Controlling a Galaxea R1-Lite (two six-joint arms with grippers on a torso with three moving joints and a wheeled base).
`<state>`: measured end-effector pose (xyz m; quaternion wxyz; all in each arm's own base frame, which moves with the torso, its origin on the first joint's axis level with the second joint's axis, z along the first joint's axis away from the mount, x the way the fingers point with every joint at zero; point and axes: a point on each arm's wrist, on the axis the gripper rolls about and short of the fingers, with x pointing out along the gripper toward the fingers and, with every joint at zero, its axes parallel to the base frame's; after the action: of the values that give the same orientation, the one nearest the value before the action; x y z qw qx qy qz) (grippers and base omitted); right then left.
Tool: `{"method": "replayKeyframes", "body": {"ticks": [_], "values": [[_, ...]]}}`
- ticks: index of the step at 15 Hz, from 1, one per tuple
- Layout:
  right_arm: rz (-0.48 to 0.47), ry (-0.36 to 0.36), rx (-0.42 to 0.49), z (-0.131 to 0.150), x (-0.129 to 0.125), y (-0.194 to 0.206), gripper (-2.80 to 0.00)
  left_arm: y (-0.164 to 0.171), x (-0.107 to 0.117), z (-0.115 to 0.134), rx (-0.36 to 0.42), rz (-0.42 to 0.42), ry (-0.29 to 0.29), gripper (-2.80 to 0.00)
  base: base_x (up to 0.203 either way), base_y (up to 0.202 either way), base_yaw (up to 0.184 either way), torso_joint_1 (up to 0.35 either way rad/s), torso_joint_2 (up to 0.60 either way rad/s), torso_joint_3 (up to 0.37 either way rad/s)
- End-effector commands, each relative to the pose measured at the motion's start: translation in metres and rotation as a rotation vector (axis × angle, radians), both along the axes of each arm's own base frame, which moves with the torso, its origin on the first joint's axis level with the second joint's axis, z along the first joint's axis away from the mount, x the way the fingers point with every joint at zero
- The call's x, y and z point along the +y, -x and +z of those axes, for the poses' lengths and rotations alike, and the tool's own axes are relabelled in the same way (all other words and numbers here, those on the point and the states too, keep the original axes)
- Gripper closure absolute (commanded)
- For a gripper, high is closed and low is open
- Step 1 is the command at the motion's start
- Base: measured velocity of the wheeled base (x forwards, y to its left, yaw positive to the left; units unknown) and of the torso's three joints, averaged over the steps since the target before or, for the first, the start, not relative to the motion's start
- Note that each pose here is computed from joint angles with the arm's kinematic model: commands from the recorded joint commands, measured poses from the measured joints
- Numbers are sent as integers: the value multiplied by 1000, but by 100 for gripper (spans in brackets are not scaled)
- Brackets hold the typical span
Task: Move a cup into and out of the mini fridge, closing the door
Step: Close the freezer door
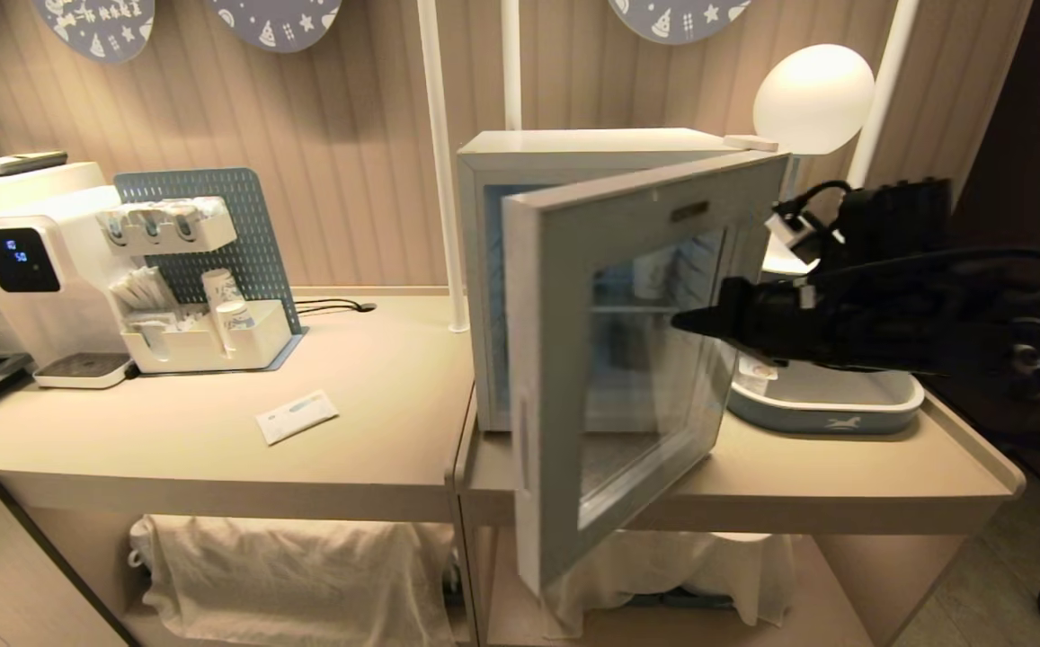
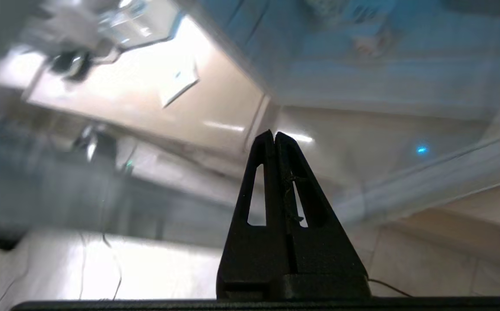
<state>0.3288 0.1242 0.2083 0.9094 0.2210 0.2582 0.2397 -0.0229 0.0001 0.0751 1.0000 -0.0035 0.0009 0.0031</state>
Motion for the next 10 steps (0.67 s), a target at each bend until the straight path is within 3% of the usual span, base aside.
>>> {"method": "replayKeyframes", "body": {"ticks": [1,4,6,10], "values": [[-7,38,46,-24,26,-28,0,0,0,0,3,2,1,0,0,0,0,0,0,0],[-106,126,84,-31,45,-43,0,0,0,0,3,2,1,0,0,0,0,0,0,0],[-125,142,98,-33,42,-40,0,0,0,0,3,1,1,0,0,0,0,0,0,0],[-274,210,74,-22,25,-21,0,0,0,0,3,0,1,0,0,0,0,0,0,0]]}}
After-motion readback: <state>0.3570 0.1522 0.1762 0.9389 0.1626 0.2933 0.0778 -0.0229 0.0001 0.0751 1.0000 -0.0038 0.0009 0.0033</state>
